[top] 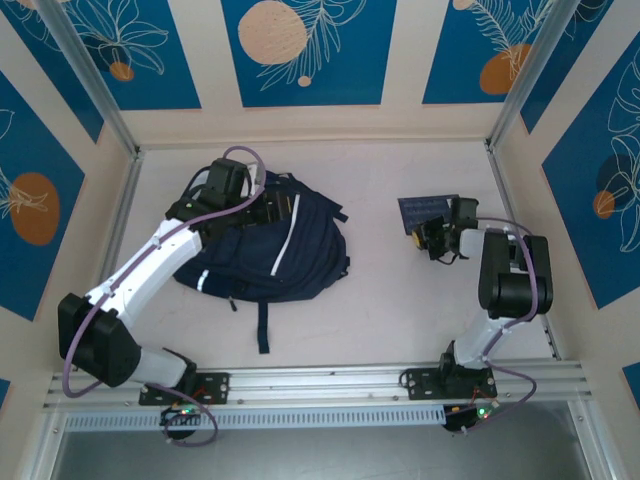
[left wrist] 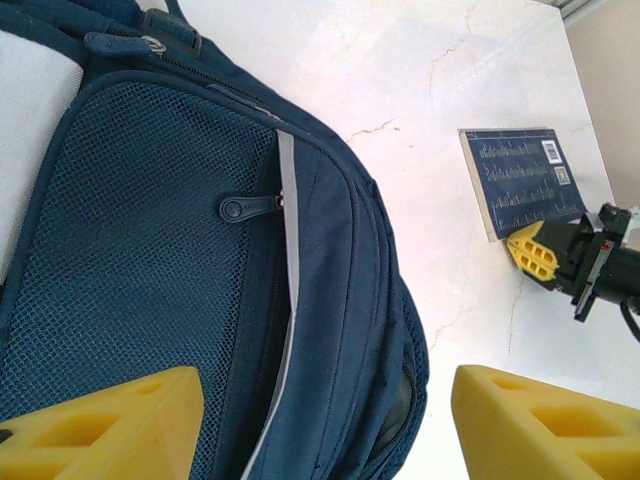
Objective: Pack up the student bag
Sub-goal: Move the book to the bottom-center of the table.
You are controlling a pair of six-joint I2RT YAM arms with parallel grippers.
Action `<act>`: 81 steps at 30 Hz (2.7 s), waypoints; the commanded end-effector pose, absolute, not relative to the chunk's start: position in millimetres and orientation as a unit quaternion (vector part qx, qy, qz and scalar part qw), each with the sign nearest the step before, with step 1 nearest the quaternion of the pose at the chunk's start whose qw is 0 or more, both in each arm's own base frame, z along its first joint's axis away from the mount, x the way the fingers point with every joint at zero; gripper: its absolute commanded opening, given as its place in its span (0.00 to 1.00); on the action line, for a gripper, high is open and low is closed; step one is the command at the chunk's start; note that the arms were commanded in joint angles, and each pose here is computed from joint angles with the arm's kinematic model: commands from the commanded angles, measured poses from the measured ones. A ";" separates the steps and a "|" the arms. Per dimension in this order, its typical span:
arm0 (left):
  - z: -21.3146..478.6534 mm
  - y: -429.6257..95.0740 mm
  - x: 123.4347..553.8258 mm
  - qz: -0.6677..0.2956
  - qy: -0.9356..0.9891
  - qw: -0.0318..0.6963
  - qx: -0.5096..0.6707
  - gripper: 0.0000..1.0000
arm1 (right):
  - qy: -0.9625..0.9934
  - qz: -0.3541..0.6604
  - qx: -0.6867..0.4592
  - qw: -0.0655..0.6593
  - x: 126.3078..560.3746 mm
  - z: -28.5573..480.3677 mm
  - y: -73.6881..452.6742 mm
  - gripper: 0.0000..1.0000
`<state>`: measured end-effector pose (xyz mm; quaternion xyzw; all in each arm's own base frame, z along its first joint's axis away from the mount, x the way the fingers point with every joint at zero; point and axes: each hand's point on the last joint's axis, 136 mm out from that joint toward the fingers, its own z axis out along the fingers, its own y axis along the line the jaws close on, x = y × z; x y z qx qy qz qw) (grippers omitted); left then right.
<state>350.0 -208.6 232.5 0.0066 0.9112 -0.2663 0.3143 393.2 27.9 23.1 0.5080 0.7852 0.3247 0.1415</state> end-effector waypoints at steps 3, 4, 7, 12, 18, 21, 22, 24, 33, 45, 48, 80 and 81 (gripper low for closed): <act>227.0 -206.8 353.7 -0.268 0.912 0.311 0.003 0.66 | 0.796 0.294 0.507 0.152 398.5 24.4 23.3 0.00; 226.7 -207.0 353.8 -0.267 0.912 0.310 0.003 0.66 | 0.801 0.286 0.503 0.154 395.6 25.4 23.4 0.00; 227.9 -206.8 353.9 -0.267 0.912 0.312 0.003 0.66 | 0.813 0.266 0.494 0.157 382.9 31.3 20.6 0.00; 227.8 -207.0 353.7 -0.268 0.912 0.311 0.002 0.66 | 0.835 0.242 0.461 0.177 350.6 52.5 21.2 0.00; 223.1 -211.5 354.0 -0.277 0.913 0.300 0.001 0.65 | 0.885 0.124 0.395 0.214 365.3 94.2 -9.3 0.00; 221.4 -212.0 354.0 -0.277 0.914 0.297 0.002 0.65 | 0.911 0.038 0.362 0.195 402.3 100.8 -33.7 0.00; 221.5 -211.5 354.3 -0.275 0.914 0.299 0.002 0.65 | 0.918 0.010 0.353 0.181 412.3 98.5 -41.6 0.00; 222.1 -209.2 354.7 -0.269 0.914 0.303 0.003 0.65 | 0.927 -0.030 0.341 0.151 433.6 95.2 -58.5 0.00; 217.2 -210.7 356.5 -0.269 0.916 0.297 0.005 0.65 | 0.935 -0.039 0.340 0.096 488.0 68.0 -92.2 0.65; 209.9 -212.5 358.0 -0.268 0.919 0.288 0.007 0.64 | 0.922 -0.062 0.368 0.099 511.3 45.0 -132.4 0.78; 208.9 -212.2 358.5 -0.266 0.920 0.288 0.008 0.64 | 0.929 -0.056 0.357 0.083 515.8 32.3 -133.1 0.78; 224.1 -217.2 353.9 -0.303 0.907 0.291 0.001 0.62 | 0.961 0.044 0.272 0.005 306.7 26.8 62.9 0.72; 224.1 -218.4 353.8 -0.306 0.907 0.290 0.001 0.62 | 0.962 0.052 0.266 -0.001 292.3 28.3 72.4 0.71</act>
